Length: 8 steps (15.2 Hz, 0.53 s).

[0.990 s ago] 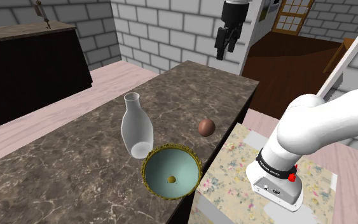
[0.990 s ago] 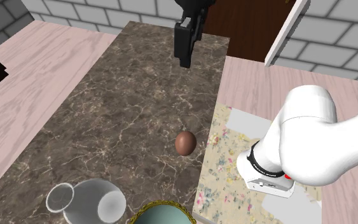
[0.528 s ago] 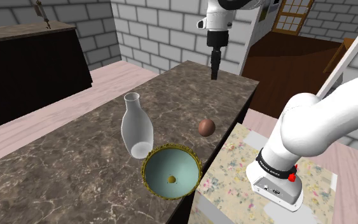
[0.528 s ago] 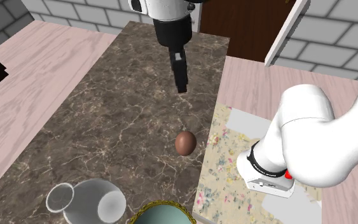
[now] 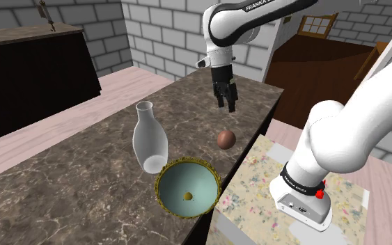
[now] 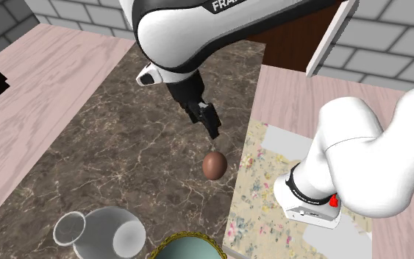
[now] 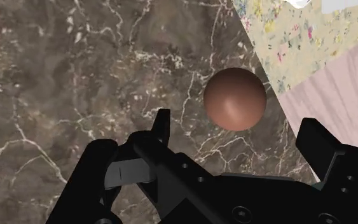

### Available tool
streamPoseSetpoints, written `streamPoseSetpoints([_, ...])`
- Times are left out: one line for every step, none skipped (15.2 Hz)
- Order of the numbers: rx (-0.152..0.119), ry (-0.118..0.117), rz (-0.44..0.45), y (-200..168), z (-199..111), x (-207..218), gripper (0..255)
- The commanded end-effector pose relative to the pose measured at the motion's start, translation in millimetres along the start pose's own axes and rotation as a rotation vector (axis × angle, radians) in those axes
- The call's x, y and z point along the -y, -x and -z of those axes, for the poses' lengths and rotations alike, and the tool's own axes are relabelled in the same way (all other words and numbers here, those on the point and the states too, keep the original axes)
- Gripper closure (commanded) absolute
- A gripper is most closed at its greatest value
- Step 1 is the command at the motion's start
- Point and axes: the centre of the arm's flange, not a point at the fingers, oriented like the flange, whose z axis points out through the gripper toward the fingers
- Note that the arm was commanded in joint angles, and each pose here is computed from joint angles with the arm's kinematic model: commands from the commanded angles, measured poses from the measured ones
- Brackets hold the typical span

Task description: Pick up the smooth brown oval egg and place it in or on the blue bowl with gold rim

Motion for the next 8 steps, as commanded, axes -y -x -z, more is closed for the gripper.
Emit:
streamPoseSetpoints([0.037, -0.051, 0.139, -17, -26, -4, 0])
streamPoseSetpoints([0.056, -0.076, 0.204, -24, -39, -5, 0])
streamPoseSetpoints([0.074, -0.101, 0.269, -31, -52, -5, 0])
streamPoseSetpoints([0.088, -0.119, 0.316, -35, -61, -5, 0])
streamPoseSetpoints([0.088, -0.119, 0.316, -35, -67, -4, 0])
streamPoseSetpoints([0.088, -0.119, 0.316, -34, -72, -4, 0])
streamPoseSetpoints([0.088, -0.119, 0.316, -34, -77, -3, 0])
streamPoseSetpoints([0.088, -0.119, 0.316, -33, -82, -3, 0])
